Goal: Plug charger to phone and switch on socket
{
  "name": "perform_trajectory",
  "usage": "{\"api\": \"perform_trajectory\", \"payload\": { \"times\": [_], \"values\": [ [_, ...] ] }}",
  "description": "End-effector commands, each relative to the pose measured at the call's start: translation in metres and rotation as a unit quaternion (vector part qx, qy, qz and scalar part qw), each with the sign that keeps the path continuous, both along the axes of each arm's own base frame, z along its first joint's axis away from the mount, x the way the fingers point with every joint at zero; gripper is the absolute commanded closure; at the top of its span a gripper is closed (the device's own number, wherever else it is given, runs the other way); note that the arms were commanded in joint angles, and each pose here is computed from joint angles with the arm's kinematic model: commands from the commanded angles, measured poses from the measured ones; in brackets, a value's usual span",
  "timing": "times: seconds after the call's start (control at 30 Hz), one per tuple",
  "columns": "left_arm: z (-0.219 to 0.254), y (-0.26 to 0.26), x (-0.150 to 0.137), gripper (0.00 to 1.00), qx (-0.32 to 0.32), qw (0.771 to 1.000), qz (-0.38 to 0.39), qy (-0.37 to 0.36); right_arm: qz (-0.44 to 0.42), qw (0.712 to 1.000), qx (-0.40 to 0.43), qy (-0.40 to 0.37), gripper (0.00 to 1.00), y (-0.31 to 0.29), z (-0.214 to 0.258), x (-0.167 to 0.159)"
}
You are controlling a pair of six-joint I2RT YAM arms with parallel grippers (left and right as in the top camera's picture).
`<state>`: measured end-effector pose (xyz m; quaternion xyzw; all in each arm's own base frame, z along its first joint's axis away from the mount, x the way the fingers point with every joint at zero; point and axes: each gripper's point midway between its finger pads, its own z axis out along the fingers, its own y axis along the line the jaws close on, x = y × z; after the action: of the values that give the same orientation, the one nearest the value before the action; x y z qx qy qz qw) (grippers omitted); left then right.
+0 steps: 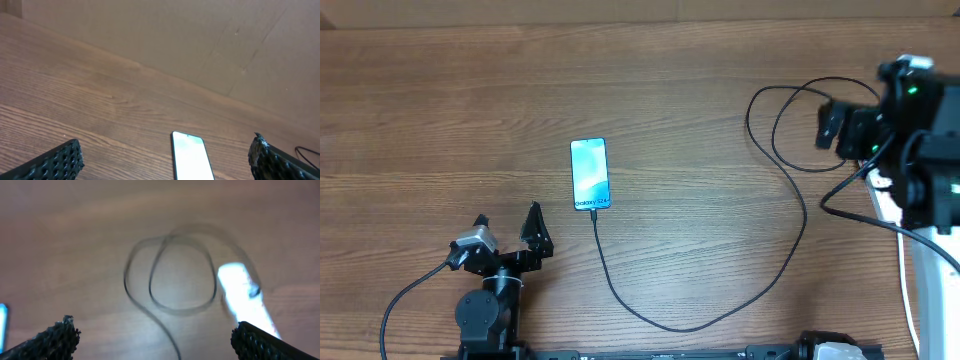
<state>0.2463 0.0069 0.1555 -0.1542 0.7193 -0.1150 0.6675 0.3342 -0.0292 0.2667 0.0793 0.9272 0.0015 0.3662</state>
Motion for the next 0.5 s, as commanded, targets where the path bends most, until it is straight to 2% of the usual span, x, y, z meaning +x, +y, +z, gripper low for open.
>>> {"api": "perform_trajectory", "payload": {
  "times": [0.0,0.2,0.47],
  "values": [
    [0.001,-0.001,0.0,0.0,0.011,1.0,-0.003,-0.004,0.0,0.999,0.018,0.042,0.0,0.005,-0.045,-0.009],
    [0.001,-0.001,0.0,0.0,0.011,1.0,-0.003,-0.004,0.041,0.994,0.073,0.073,0.0,0.03,-0.11,-0.024],
    [0.001,-0.001,0.0,0.01,0.011,1.0,-0.003,-0.004,0.078,0.984,0.126,0.098,0.0,0.053,-0.154,-0.044]
  ]
}}
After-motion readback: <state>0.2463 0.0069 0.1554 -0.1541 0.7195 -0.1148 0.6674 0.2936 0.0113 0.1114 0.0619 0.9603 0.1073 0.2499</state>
